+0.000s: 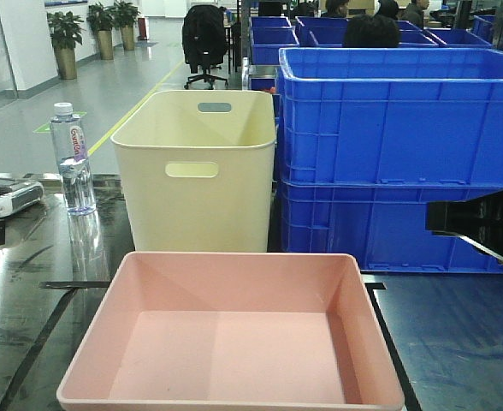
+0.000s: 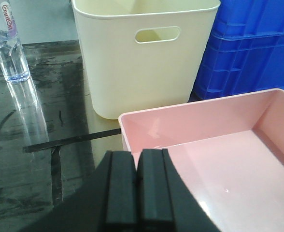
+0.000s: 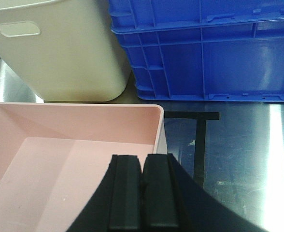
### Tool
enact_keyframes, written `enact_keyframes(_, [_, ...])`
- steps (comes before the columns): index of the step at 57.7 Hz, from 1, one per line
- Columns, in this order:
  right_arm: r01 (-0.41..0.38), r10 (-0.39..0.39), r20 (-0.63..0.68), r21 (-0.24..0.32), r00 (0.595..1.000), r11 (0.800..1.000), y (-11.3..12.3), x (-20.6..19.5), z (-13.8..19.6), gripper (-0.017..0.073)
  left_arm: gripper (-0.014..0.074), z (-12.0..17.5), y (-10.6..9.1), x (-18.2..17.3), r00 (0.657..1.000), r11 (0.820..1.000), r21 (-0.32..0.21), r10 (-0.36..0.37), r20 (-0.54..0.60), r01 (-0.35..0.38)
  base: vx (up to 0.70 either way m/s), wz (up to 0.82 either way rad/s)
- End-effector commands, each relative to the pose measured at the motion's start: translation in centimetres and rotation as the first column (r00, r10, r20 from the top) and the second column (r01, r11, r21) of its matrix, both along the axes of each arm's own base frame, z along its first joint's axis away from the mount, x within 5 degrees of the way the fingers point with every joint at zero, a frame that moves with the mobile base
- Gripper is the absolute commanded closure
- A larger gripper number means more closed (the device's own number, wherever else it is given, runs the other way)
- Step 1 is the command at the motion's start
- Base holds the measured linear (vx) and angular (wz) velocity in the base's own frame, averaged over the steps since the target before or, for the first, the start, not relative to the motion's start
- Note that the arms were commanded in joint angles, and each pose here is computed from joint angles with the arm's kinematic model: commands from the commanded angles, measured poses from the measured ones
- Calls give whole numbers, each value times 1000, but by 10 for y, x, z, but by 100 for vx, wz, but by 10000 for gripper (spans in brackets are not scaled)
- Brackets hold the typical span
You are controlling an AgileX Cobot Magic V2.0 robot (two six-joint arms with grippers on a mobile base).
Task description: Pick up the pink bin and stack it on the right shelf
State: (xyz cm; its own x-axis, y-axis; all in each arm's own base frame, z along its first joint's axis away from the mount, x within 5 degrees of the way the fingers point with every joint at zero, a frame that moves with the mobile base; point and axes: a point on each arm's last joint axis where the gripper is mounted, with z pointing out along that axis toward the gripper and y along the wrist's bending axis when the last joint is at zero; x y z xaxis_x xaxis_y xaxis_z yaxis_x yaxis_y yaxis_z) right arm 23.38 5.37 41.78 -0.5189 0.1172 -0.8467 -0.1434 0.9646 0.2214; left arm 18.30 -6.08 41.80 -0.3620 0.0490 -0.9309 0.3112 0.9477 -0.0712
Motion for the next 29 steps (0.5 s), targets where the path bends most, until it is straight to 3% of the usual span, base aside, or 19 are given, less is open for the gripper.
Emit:
enact_keyframes(1, [10, -13, 123, 22, 992, 1000, -3, -3, 20, 508, 601, 18, 1, -2, 993, 999, -42, 8, 118, -3, 0, 0])
enact_keyframes(10, [10, -13, 122, 22, 992, 1000, -3, -3, 20, 508, 601, -3, 7, -12, 991, 999, -48, 27, 132, -20, 0, 0])
enact_keyframes(18, [10, -13, 122, 22, 992, 1000, -3, -3, 20, 508, 601, -38, 28, -39, 963, 990, -101, 122, 239, -100, 0, 0])
enact_keyframes(29, [10, -13, 122, 22, 992, 1000, -3, -3, 20, 508, 601, -116, 48, -81, 936, 972, -107, 228, 267, -207, 0, 0])
